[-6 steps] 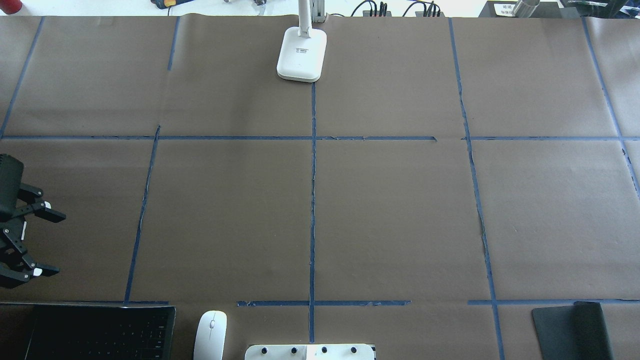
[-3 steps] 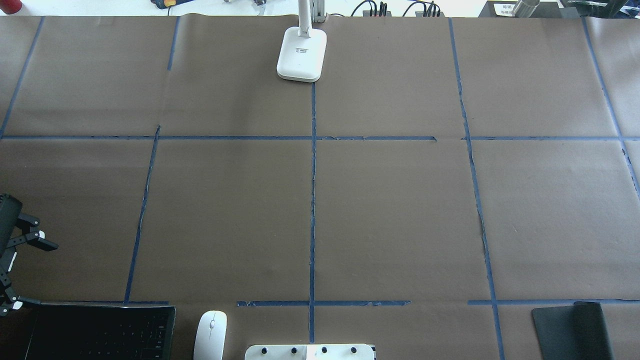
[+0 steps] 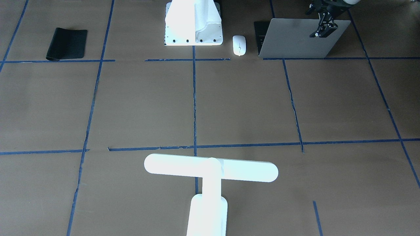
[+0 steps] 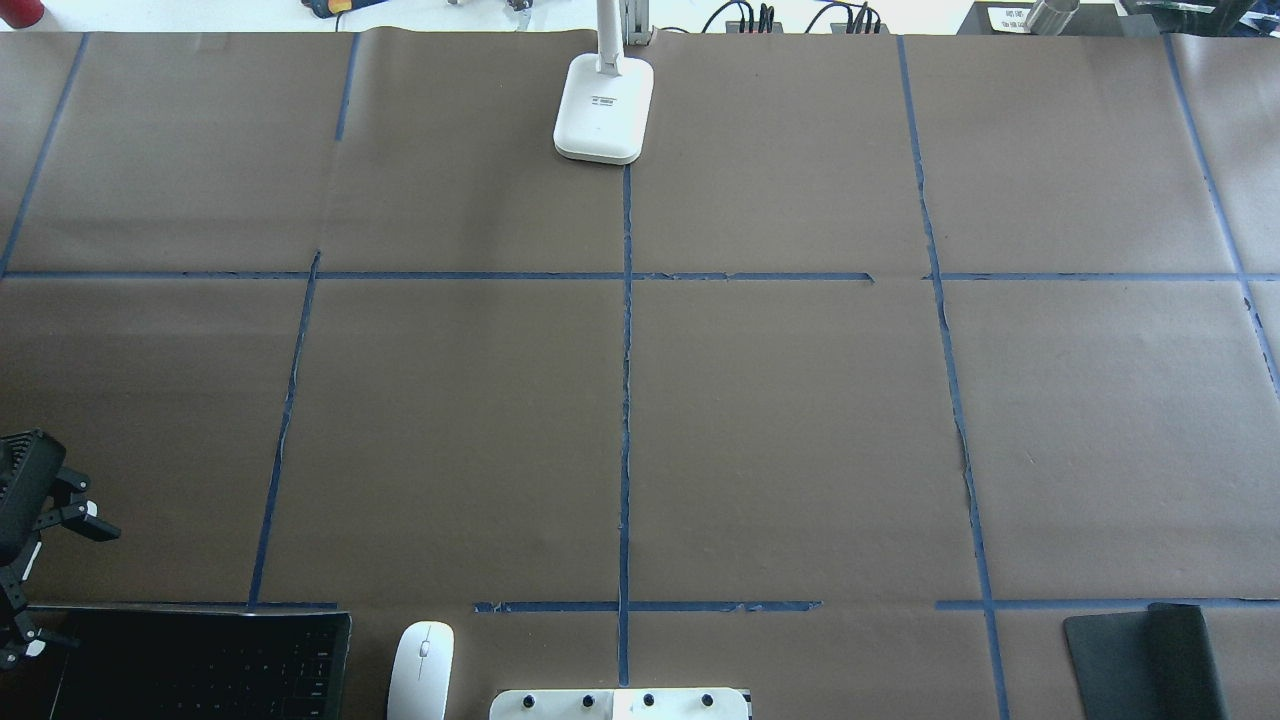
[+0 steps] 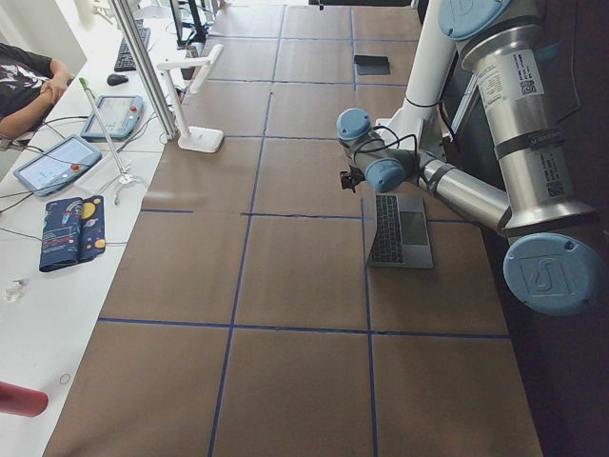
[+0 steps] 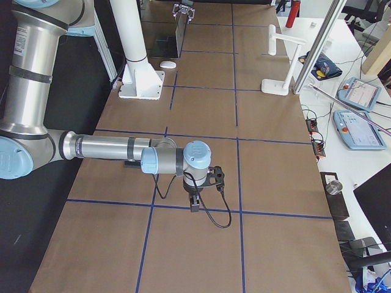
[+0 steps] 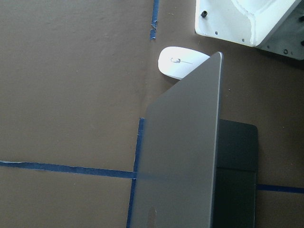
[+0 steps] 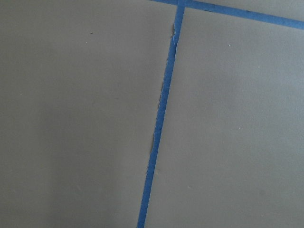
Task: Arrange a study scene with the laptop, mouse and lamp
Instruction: 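Lower the left gripper onto the grey laptop near the robot and grasp it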
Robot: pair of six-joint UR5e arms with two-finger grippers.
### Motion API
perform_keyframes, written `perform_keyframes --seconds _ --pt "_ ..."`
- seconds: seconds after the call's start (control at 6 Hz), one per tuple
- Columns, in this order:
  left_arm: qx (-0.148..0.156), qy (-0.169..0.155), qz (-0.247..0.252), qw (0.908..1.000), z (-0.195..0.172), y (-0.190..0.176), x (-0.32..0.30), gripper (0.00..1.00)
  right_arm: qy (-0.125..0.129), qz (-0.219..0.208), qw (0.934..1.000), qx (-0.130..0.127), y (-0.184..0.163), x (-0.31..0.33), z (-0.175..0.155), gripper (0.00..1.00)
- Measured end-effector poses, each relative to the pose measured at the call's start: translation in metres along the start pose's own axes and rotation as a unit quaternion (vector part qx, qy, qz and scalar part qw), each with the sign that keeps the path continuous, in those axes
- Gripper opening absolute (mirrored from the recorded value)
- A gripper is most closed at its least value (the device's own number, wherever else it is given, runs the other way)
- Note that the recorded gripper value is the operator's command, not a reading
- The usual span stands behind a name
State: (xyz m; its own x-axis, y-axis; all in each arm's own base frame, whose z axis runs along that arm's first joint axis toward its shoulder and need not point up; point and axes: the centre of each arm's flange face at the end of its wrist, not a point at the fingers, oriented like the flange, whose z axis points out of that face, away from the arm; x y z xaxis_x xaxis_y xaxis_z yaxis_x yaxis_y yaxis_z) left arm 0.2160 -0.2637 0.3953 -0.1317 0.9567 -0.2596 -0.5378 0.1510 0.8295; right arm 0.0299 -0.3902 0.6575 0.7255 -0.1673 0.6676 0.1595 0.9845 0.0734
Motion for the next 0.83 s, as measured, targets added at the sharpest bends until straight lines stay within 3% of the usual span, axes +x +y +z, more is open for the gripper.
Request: perform_keyframes --seconds 0.17,0.5,0.67,0.83 --pt "-0.001 0.001 0.000 1.0000 0.001 0.000 0.000 0.47 0.000 0.000 1.0000 0.000 0.000 0.000 0.000 1.00" --pt "0.001 -0.001 0.003 1.0000 0.001 -0.003 -0.001 0.28 0.000 0.000 1.0000 0.000 0.000 0.000 0.000 1.00" --pt "0.003 -0.005 0.005 1.0000 -0.002 -0.003 -0.002 0.10 0.000 0.000 1.0000 0.000 0.000 0.000 0.000 1.00" --pt "0.007 -0.018 0.013 0.9997 -0.010 -0.001 -0.008 0.05 0.000 0.000 1.0000 0.000 0.000 0.000 0.000 1.00"
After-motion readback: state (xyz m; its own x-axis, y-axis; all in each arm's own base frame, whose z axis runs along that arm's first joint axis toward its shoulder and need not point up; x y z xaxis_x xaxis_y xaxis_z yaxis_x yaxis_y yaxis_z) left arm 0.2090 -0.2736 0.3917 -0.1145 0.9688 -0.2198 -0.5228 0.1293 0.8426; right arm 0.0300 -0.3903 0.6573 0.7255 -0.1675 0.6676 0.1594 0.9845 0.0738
